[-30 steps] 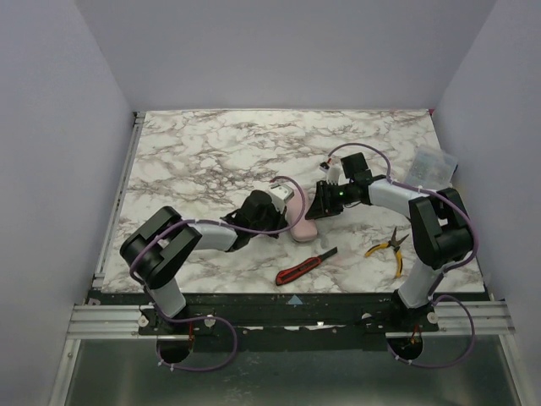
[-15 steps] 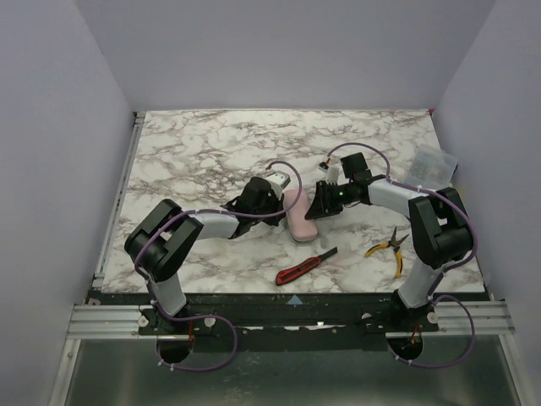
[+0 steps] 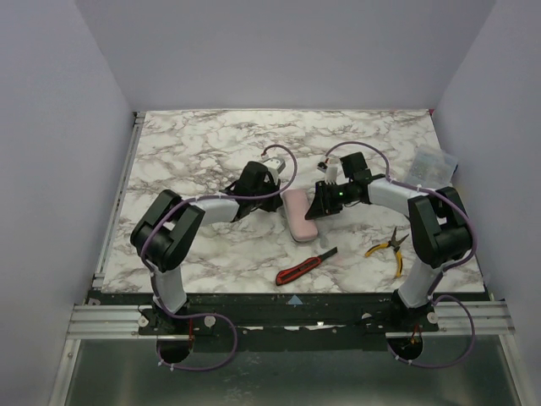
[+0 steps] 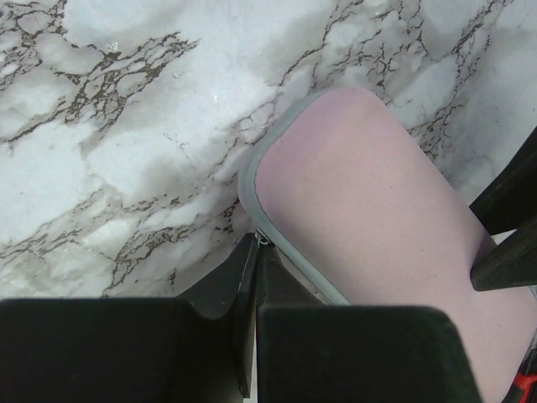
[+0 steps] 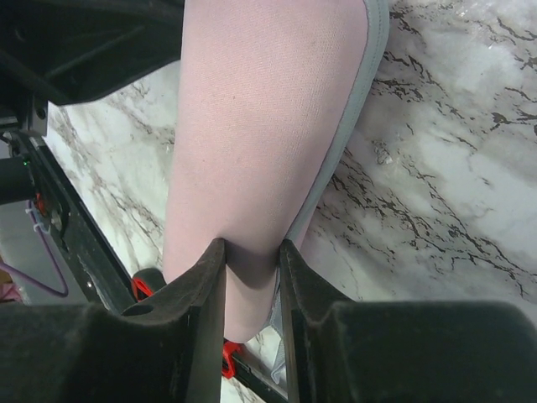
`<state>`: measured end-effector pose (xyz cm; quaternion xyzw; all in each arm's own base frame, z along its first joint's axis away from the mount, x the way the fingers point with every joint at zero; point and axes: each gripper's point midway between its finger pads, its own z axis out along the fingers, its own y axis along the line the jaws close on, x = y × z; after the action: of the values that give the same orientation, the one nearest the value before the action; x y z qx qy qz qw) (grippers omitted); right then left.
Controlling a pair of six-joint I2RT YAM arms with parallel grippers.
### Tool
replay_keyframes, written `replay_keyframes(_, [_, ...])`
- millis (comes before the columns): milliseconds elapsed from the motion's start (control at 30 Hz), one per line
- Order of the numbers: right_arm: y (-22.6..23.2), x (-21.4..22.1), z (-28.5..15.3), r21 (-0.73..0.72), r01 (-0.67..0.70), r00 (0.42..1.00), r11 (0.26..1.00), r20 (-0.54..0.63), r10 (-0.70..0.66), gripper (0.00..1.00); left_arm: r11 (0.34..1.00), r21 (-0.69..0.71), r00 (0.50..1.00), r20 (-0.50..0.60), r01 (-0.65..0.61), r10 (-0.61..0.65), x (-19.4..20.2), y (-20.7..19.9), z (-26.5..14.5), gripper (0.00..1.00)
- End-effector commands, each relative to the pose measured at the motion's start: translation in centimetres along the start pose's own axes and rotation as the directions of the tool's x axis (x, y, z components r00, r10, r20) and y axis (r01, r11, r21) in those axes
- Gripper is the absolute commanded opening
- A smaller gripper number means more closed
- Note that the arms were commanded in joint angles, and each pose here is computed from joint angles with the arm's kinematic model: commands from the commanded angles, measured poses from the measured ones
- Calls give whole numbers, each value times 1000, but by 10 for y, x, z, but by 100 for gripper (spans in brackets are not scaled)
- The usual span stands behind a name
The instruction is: Open the umbrella
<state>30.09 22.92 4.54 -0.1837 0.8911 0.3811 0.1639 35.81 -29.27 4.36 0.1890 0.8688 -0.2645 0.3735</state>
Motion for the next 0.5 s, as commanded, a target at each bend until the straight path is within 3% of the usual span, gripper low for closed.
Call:
replay_keyframes(0, [-40,64,8,144,-8,980,990,-198,37,16,999,9,997,70,38,-39,-42,10,5,0])
replay_keyframes(367, [-46,58,9,156,28,974,987,-224,8,17,996,12,994,65,89,-90,-58,33,10,0])
replay_keyframes(467, [-53,41,10,192,48,977,980,-212,-6,26,996,19,995,51,85,-86,-51,32,6,0])
